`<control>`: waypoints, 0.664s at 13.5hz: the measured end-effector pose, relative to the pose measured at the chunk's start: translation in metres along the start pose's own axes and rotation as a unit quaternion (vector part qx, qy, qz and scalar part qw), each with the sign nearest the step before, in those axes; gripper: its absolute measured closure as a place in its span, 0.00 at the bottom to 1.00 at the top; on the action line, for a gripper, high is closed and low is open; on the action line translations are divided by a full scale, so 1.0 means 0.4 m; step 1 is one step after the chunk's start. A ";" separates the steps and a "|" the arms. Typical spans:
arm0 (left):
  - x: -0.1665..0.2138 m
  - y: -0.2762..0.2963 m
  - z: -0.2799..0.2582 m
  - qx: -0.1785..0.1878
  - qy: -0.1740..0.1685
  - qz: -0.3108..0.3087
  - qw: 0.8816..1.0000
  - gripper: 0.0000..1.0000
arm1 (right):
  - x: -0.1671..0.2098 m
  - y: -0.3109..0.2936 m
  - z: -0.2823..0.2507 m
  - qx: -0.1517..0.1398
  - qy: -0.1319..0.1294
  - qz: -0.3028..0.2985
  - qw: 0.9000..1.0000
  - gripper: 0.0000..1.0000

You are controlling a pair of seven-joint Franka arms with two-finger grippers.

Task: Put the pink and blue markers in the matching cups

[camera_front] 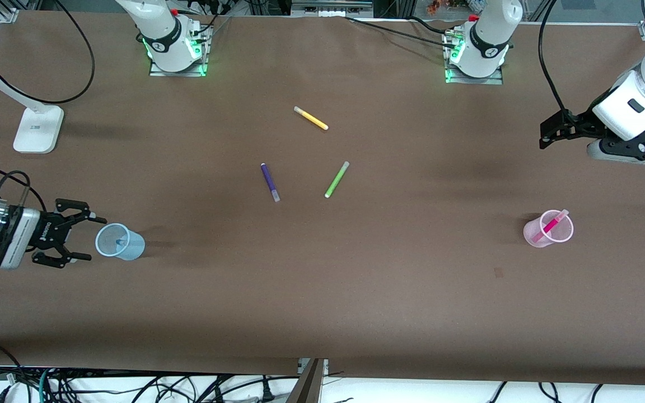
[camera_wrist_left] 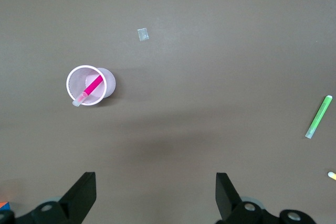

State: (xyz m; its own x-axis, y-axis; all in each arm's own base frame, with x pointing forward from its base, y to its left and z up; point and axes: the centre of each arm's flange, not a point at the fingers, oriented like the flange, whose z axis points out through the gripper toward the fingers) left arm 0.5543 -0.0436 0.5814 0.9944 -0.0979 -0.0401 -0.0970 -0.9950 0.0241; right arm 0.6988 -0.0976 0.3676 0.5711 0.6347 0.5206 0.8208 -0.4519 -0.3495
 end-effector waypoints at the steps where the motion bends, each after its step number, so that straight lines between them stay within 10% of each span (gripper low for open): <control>1: 0.000 0.000 0.000 0.000 0.000 0.000 1.000 0.00 | 0.019 -0.013 -0.020 0.004 -0.015 0.031 0.999 0.00; 6: 0.001 0.000 -0.001 0.000 0.002 0.000 1.000 0.00 | 0.117 -0.082 -0.088 -0.042 -0.113 0.137 0.983 0.00; 9: 0.001 0.000 -0.001 0.000 0.003 0.000 1.000 0.00 | 0.255 -0.223 -0.127 -0.129 -0.184 0.226 0.948 0.00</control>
State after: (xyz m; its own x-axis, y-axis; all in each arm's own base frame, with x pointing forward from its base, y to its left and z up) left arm 0.5548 -0.0437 0.5819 0.9946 -0.0979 -0.0350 -0.0971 -0.9950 0.0241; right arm 0.6833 -0.0244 0.4914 0.8689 0.4934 0.0392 0.4870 -0.8380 -0.2461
